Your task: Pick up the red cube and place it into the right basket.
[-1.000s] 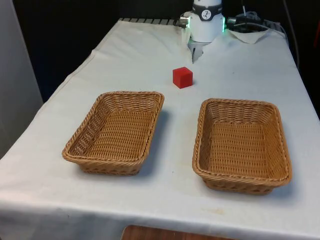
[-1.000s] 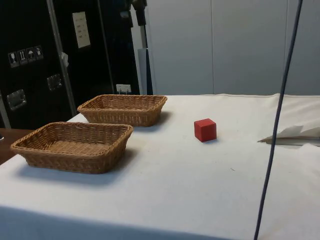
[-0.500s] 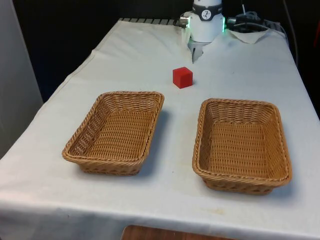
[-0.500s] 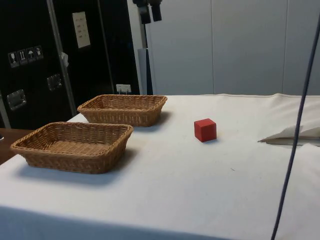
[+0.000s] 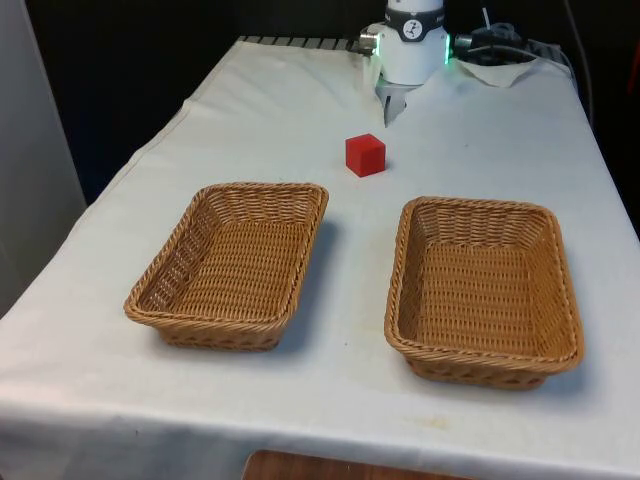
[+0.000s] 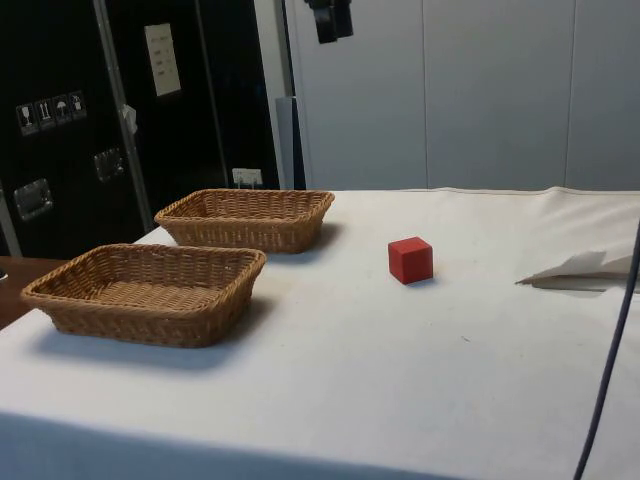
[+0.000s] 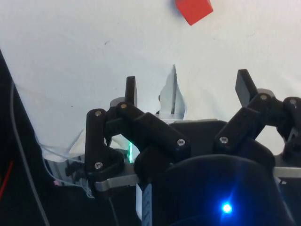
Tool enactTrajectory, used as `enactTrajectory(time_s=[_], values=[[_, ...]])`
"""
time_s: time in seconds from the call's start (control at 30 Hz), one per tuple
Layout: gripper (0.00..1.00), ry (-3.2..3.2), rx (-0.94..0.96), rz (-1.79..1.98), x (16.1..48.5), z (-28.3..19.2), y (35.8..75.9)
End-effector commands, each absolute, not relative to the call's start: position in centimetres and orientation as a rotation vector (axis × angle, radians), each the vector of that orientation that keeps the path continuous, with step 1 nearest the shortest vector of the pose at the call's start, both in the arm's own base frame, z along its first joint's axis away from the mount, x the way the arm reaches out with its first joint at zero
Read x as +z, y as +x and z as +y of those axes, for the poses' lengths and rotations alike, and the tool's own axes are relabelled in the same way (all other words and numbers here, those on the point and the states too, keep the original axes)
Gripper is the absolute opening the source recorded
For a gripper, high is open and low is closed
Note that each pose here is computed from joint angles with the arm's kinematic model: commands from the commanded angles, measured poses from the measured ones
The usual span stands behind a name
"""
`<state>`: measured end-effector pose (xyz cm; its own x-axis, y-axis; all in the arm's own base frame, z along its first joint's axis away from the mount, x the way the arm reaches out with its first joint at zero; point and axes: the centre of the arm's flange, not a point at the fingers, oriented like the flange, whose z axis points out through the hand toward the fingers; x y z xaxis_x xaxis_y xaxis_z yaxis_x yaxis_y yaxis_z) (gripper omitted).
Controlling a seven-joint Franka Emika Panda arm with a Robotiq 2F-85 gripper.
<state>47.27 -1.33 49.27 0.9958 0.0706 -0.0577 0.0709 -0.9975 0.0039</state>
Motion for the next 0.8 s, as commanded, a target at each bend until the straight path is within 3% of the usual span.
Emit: enactTrajectory(time_s=[0.0,0.2,0.77], values=[[1.00,3.123,-0.068,0.108,49.4,-1.5,47.0],[1.00,3.120,-0.078,0.136,49.0,-1.8,46.1],[1.00,3.105,-0.024,0.305,43.8,-2.0,44.8]])
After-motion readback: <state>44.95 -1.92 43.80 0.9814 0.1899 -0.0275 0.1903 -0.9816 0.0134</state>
